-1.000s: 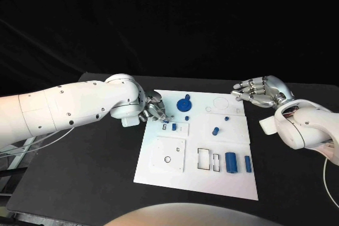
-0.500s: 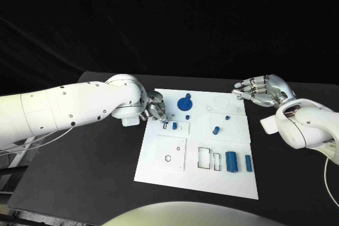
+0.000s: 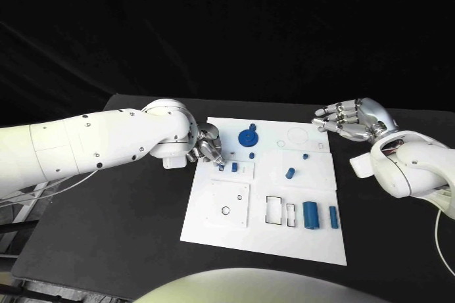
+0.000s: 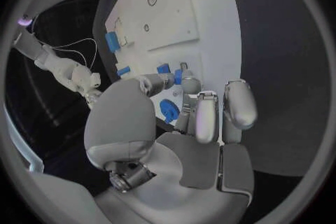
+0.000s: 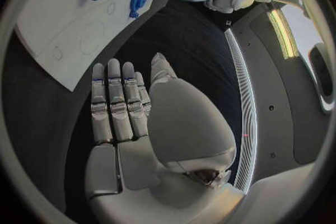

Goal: Assemble the parts on the task board

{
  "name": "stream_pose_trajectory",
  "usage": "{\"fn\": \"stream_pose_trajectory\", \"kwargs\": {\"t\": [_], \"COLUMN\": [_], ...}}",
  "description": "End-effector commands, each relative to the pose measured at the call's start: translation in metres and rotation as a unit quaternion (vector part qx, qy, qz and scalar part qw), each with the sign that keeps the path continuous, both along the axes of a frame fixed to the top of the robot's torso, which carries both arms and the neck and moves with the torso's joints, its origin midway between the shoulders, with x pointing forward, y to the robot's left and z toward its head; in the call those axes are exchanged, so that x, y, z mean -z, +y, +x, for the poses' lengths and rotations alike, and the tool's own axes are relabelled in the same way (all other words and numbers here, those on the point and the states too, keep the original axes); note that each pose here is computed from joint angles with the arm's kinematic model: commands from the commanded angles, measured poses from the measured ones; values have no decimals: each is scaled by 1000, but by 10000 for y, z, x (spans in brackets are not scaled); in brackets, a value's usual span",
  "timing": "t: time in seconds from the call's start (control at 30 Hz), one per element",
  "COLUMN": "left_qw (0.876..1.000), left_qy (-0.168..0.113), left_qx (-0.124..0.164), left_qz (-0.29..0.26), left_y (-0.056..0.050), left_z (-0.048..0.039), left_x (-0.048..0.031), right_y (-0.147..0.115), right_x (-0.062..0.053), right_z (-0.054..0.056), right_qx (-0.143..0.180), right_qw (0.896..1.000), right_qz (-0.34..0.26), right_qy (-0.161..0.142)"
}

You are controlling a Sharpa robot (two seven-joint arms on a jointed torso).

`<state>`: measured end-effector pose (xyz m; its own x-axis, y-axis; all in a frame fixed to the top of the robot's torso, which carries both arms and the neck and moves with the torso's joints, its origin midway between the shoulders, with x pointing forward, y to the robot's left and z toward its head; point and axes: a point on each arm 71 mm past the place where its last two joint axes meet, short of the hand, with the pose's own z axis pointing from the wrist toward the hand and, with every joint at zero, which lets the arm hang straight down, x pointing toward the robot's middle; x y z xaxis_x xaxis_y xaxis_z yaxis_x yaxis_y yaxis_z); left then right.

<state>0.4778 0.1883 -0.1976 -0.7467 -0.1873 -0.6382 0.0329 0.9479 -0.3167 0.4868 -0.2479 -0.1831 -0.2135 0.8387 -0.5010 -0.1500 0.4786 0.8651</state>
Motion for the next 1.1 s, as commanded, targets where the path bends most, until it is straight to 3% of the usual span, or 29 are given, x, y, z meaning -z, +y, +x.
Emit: {"fn": "stream_pose_trajectory", "kwargs": {"t": [0.03, 0.5, 1.1], "left_qw": [1000, 1000, 1000], "left_qy": [6, -8, -6], "left_qx": [11, 13, 17], "left_qz": [6, 20, 21], "left_y": [-13, 1, -14], "left_z": [-17, -29, -50], "left_x": [19, 55, 71], "right_y": [12, 13, 12], "right_x": [-6, -4, -2], "right_z": [-3, -4, -2], "right_qx": [-6, -6, -6], "right_qw": [1000, 1000, 1000], "right_qz": [2, 4, 4], "right_qy": [-4, -2, -1]}}
